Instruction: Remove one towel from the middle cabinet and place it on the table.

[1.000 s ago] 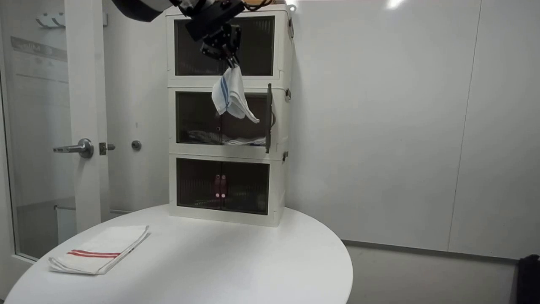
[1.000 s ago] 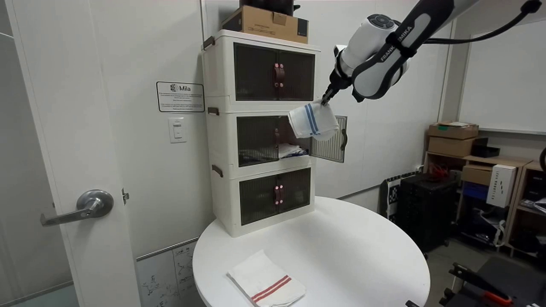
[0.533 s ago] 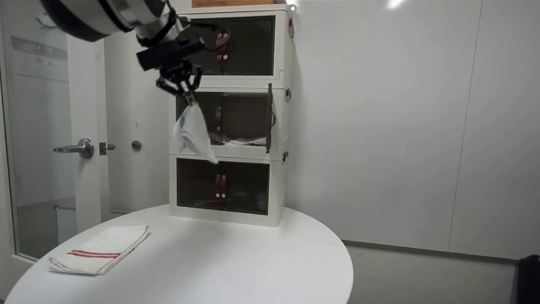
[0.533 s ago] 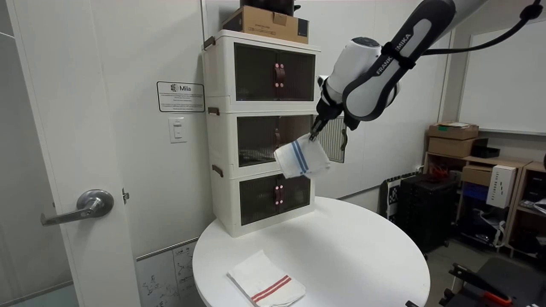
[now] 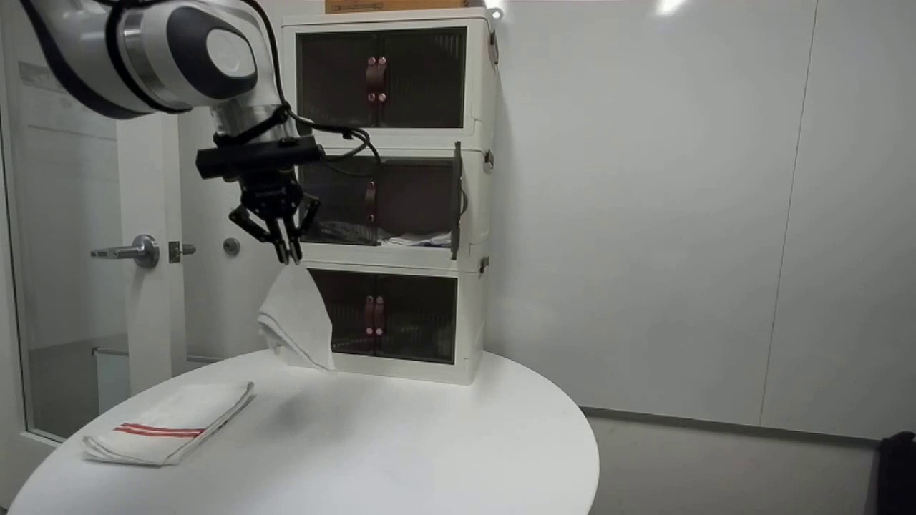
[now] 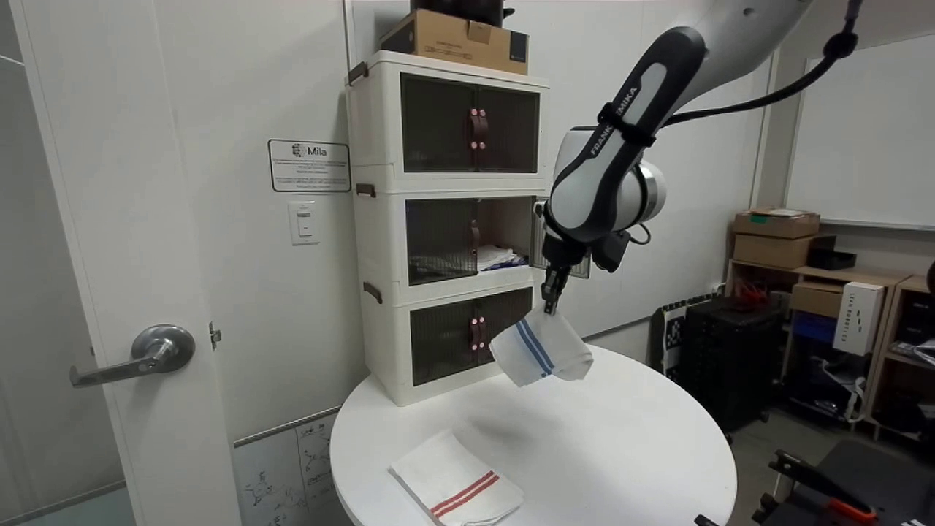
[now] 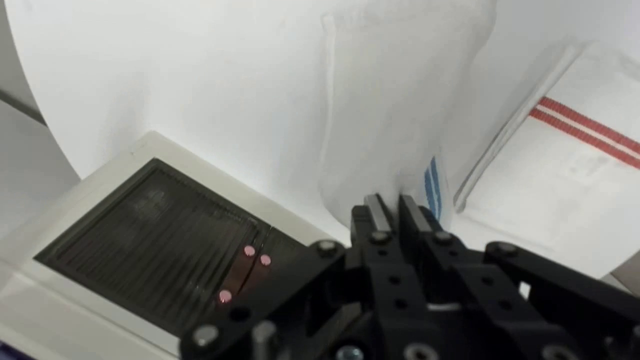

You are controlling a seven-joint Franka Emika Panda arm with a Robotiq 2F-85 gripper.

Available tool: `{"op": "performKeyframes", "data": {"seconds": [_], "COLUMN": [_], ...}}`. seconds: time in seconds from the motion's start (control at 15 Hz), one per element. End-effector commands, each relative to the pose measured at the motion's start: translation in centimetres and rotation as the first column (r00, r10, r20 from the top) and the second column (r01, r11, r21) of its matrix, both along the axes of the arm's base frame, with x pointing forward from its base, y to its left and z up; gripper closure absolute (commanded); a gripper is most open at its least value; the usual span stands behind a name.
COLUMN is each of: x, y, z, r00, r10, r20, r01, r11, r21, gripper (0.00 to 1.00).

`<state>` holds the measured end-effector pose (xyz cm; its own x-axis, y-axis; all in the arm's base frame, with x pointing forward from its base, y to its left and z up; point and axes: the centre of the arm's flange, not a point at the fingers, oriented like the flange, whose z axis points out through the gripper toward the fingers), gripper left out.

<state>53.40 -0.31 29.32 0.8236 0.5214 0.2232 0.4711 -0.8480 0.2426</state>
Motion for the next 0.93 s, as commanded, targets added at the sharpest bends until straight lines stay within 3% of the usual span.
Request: {"op": "performKeyframes", "data": {"seconds": [0.0, 0.47, 0.8, 0.87], "x": [4.6, 8.5, 9.7, 9.7], "y": [-1.7, -3.7, -4.5, -4.5], "z": [-4.4, -12.7, -15.6, -15.7], "r00": [0.996, 0.982, 0.953, 0.945], "r10": [-0.008, -0.089, -0.201, -0.228], "r20": [-0.091, -0.165, -0.226, -0.233], "r01": [0.006, 0.083, 0.194, 0.226], "r11": [1.0, 0.996, 0.98, 0.973], "r21": [-0.025, -0.043, -0.05, -0.034], "gripper": [0.9, 0.9, 0.91, 0.65]}}
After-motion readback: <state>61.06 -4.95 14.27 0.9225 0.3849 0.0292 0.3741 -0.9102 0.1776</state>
